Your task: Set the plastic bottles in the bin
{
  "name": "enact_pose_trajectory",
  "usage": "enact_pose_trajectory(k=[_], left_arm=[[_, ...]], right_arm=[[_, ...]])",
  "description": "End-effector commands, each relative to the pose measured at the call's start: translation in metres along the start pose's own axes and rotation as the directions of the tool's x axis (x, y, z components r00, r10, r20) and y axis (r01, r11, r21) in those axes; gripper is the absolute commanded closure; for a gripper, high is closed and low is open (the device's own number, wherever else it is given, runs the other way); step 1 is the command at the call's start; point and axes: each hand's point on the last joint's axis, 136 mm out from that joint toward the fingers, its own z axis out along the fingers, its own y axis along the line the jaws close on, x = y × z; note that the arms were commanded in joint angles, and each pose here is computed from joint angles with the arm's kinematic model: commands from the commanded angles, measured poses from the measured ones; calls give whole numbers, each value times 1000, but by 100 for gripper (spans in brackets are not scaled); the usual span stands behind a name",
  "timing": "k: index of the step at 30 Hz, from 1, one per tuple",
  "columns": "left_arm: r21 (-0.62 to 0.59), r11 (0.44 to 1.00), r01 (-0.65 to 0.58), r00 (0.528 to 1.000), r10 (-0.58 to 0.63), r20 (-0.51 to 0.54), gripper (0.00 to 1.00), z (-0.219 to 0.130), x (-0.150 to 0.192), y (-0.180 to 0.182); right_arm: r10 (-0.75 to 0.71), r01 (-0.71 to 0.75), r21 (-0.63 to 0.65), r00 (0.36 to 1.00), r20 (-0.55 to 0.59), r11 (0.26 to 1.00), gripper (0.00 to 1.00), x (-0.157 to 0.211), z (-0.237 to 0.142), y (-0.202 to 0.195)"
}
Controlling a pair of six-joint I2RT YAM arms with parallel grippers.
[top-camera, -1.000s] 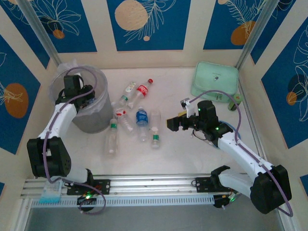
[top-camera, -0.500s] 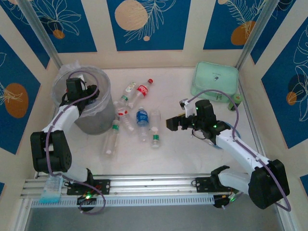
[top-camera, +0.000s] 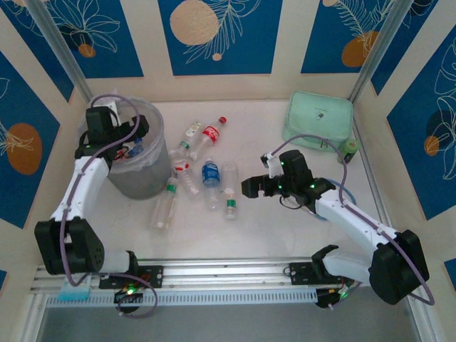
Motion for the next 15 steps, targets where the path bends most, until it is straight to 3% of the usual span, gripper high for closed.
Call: enact_pose_trajectory(k=[1,4,7,10,15], left_arm=[[-11,999,-53,998,53,15,0,-28,-10,-4],[-5,998,-68,996,68,51,0,-54,-19,-9],[-23,997,-71,992,73,101,0,-91,-28,-11],[37,999,-18,990,12,141,0,-125,-22,-21],[146,989,36,980,-63,186,0,-176,-3,-39]], right_arm=[[104,-104,19,995,-1,994,1,8,4,-3],[198,-196,-37,980,38,980,1,10,8,0],[254,-255,19,967,32,967,1,18,14,-7],[195,-194,74,981,-6,978,1,25,20,-6],[220,-208,107,968,-119,972,1,49,34,1]])
